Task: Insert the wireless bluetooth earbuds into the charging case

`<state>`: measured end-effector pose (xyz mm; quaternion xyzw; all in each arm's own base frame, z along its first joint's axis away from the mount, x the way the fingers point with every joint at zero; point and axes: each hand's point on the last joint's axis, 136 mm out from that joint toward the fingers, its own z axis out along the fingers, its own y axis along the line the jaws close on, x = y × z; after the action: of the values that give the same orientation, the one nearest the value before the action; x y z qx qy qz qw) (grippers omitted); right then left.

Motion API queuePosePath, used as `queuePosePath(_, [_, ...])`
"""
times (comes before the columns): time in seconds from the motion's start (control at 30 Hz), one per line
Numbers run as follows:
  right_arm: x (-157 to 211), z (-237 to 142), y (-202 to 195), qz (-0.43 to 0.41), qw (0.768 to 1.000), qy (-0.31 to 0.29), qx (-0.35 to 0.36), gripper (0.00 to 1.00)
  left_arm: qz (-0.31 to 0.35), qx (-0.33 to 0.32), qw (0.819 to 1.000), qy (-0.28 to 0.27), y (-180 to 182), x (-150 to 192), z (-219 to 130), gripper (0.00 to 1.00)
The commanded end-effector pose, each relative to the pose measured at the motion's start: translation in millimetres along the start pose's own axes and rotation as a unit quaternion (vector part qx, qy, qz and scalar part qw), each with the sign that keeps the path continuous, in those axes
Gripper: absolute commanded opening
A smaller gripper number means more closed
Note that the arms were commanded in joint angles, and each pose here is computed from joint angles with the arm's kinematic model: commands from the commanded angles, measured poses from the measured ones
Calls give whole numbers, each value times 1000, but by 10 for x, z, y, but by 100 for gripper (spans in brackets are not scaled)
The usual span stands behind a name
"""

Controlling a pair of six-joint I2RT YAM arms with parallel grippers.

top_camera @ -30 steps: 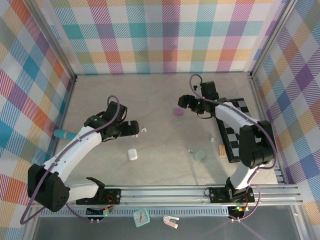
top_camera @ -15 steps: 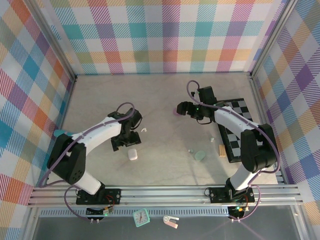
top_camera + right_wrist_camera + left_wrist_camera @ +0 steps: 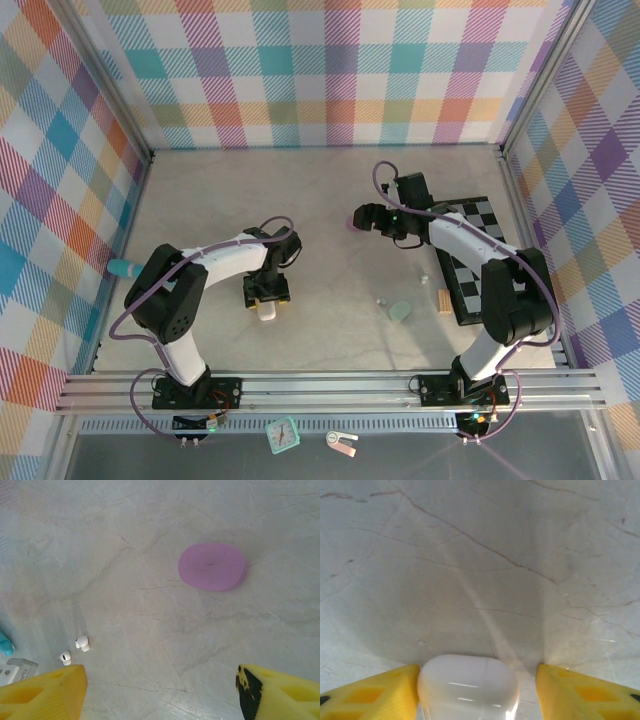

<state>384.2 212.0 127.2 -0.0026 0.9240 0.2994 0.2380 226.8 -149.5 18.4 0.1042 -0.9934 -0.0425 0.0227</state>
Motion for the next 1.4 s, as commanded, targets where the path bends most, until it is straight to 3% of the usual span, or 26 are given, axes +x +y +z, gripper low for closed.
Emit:
queuePosePath(0.0, [47,-36,-8,-1,1000,3,0,78,7,-2,1000,8,-9,45,33,54])
queuePosePath(0.13, [35,-57,12,0,1000,2,-2,78,3,3,1000,6,-10,50,24,45])
queuePosePath(0.33, [-6,-118,67,-2,1000,-8,-8,78,-17,41,999,-15,-115,-11,-175,45])
queuePosePath(0.53, [-31,-247,253,-46,996,-46,-55,78,-46,100,990,-91,-298,-334,-663,45])
queuePosePath(0.7, [-29,-494,509,-114,982,-104,-108,78,-93,180,968,-151,-534,-640,-1112,45])
queuePosePath(0.9, [162,-783,931,-224,946,-139,-190,81,-139,265,934,-198,-764,-893,-1569,46])
queuePosePath(1.17, [421,-856,1328,-298,904,-149,-269,85,-179,370,885,-218,-1013,-1054,-2083,45])
queuePosePath(1.37, [385,-733,1440,-302,900,-146,-279,84,-186,406,873,-196,-1082,-1005,-2209,45])
